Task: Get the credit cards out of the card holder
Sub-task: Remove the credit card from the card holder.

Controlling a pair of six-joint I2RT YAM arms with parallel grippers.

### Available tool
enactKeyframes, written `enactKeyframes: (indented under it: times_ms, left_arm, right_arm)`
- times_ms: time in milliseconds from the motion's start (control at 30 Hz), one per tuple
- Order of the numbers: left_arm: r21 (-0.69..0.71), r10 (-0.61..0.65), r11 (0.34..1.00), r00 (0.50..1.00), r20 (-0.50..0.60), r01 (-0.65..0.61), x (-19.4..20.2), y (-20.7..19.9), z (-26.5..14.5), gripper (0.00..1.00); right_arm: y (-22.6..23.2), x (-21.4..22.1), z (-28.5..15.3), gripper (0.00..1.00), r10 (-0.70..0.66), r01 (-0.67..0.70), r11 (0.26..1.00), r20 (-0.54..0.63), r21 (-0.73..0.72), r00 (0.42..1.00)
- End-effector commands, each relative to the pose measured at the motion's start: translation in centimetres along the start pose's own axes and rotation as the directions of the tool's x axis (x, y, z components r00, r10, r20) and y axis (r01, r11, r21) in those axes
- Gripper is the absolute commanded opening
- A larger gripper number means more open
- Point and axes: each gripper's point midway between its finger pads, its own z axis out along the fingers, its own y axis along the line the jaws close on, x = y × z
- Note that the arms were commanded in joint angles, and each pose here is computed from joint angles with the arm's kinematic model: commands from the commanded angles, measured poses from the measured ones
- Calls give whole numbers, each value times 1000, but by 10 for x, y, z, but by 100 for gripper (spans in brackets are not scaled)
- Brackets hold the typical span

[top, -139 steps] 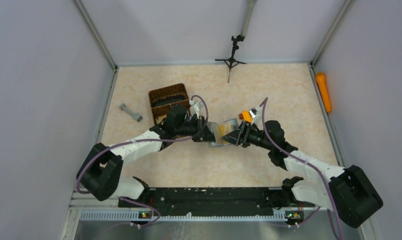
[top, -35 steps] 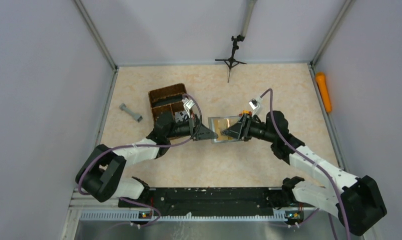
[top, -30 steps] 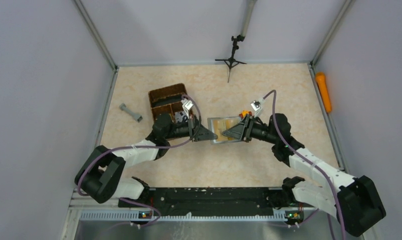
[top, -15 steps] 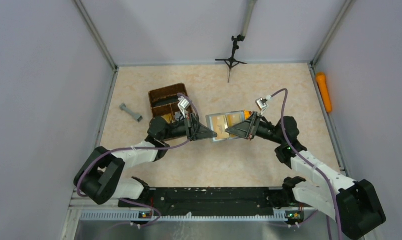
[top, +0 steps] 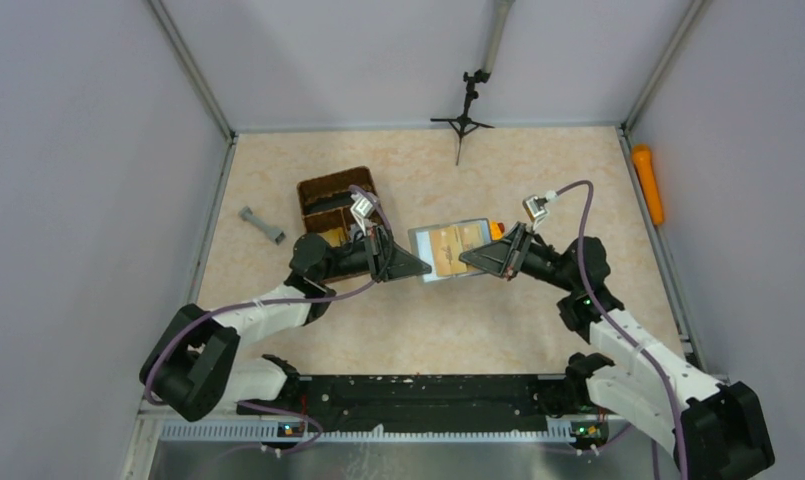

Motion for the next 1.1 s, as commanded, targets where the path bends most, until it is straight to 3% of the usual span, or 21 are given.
enactKeyframes:
  times_ms: [0, 400, 633, 900, 1067]
  left_arm:
    - [-7, 75, 997, 997, 36, -75, -11, -7, -8, 6]
    - [-123, 61, 991, 998, 33, -56, -13, 15, -22, 3]
    - [-113, 58, 992, 998, 27, -55, -16, 10, -21, 1]
    - [-333, 53, 942, 998, 19, -44, -30, 44, -48, 0]
    - [-452, 32, 892, 999, 31, -15, -40, 50, -75, 0]
  right_arm:
    - [2, -15, -6, 0, -64, 62, 998, 60, 31, 996]
    - [-1, -24, 1, 0, -75, 73, 997, 70, 30, 995]
    - [-5, -24, 10, 0, -54, 54, 999, 39, -3, 998]
    - [-17, -51, 19, 0, -172, 159, 977, 82, 139, 982]
    - [-15, -64, 38, 0, -182, 173, 978, 77, 113, 980]
